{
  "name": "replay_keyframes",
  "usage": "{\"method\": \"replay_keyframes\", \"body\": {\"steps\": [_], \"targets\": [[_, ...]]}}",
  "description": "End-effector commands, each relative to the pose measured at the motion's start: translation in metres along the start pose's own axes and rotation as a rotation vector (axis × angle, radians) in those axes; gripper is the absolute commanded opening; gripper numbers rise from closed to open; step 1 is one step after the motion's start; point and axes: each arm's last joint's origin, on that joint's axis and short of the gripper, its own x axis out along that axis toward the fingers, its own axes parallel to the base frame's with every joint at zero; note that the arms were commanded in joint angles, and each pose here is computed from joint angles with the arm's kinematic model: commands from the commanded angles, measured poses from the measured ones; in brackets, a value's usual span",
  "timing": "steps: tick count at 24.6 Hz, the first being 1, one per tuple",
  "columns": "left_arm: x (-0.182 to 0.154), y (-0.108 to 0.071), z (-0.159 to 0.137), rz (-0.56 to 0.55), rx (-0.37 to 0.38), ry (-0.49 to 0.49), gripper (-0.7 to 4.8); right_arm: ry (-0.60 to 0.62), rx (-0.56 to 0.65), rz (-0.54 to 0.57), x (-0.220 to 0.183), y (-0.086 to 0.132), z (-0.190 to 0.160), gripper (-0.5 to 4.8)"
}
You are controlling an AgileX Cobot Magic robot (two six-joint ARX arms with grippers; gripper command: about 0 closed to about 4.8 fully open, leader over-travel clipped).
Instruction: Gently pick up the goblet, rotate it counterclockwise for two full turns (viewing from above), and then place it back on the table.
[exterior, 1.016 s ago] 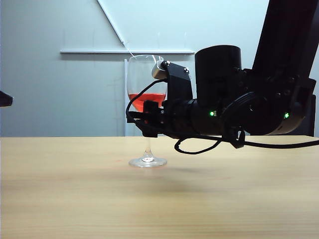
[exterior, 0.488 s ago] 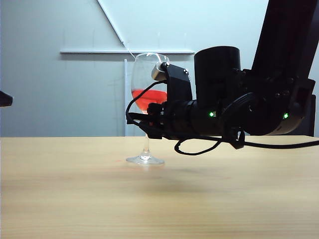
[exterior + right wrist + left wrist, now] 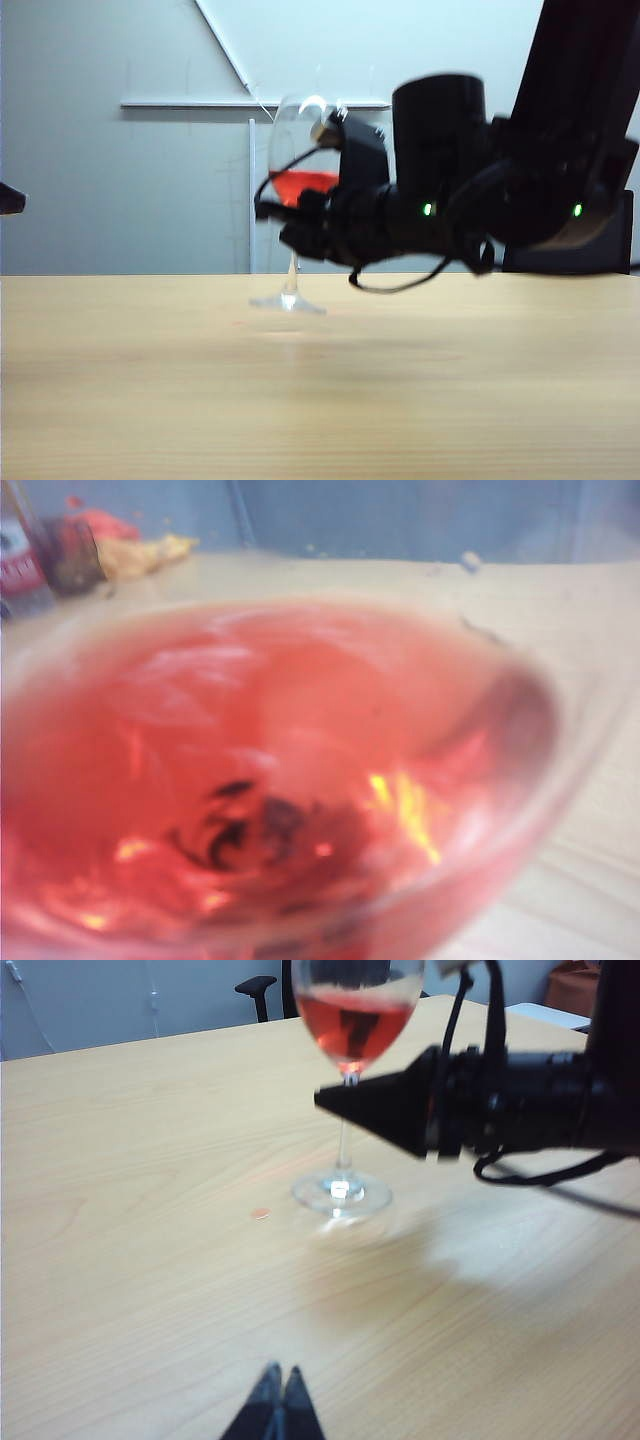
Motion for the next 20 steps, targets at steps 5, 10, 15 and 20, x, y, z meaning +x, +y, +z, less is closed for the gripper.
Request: {"method": "replay_keyframes", "body": {"steps": [5,10,15,20], "targets": [[0.0,0.0,0.003,0.005,0.001,-0.018,-0.05,-0.104,0.2,0.03,-0.011,-0.001,0.038,-0.02],[-0.005,0.0,0.007,0.009,0.005,-0.085,-0.05,-0.112,0.202,0.008,-0.019,-0.007,0.056,-0.03],[-0.007,0.001,0.01,0.012,0.006,-0.115,-0.05,-0.03,0.08,-0.167,-0.029,-0.006,0.07,-0.03],[-0.007,0.001,0.009,0.007,0.007,-0.111,-0.05,0.053,-0.147,-0.254,-0.042,0.0,0.086,-0.03]]}}
